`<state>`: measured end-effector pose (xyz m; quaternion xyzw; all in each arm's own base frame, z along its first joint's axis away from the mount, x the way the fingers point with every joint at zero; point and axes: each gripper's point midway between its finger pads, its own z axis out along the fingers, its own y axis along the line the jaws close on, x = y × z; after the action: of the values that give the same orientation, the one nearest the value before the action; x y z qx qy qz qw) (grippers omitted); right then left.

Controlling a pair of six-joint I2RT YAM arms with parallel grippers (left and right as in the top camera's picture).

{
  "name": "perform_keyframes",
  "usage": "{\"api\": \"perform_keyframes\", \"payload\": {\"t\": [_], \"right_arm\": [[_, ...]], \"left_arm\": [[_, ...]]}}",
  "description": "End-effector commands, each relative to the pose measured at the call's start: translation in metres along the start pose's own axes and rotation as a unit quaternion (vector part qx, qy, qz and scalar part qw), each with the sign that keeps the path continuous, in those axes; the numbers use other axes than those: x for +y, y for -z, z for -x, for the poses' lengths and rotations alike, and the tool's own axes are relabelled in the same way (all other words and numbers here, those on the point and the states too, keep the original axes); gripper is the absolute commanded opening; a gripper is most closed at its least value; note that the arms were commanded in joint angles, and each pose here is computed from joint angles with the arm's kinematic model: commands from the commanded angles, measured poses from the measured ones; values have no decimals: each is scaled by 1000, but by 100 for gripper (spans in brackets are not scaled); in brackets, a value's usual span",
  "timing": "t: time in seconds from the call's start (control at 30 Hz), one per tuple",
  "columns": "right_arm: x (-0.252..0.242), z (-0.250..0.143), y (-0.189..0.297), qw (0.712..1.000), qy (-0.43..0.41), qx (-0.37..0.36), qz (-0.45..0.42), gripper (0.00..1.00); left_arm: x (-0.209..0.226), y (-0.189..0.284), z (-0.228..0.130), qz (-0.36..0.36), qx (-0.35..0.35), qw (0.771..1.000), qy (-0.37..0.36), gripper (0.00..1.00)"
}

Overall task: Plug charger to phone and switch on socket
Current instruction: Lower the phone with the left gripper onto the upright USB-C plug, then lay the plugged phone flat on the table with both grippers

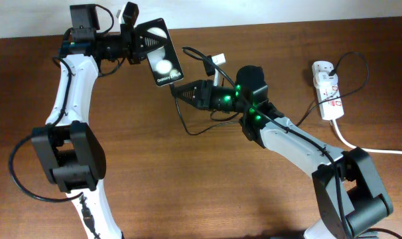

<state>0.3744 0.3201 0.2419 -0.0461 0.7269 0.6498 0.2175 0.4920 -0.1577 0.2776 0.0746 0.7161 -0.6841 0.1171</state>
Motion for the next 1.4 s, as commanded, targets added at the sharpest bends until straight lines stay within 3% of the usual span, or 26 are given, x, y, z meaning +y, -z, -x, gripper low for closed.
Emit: {"api": "perform_keyframes", "payload": {"t": [0.0,0.13,0.37,0.4,0.5,0.67,0.87,1.1,1.37], "right_arm": [[4,2,1,1000,16,6,8,15],[4,2,4,1000,21,11,11,29],[3,6,17,999,25,26,20,45],[2,6,21,999,33,30,23,54],[-12,10,30,999,12,29,3,65],[-43,9,45,998,-10,33,-45,69],[-73,-1,51,993,-27,36,-106,70],[-98,0,58,985,-20,16,-170,70],[-107,-1,87,962,7,-4,-275,70]], "left_arm": [[-9,-1,-3,-24,15,1000,-3,0],[-8,1,-2,-19,10,1000,-5,0],[-2,0,1,-4,2,999,-43,0],[1,0,2,4,-2,999,-50,0],[26,0,1,58,-20,997,-40,0],[96,14,-25,219,-18,975,14,0],[138,17,-54,296,14,954,33,0],[170,16,-76,344,41,937,38,0],[219,12,-95,340,63,934,85,0]]}}
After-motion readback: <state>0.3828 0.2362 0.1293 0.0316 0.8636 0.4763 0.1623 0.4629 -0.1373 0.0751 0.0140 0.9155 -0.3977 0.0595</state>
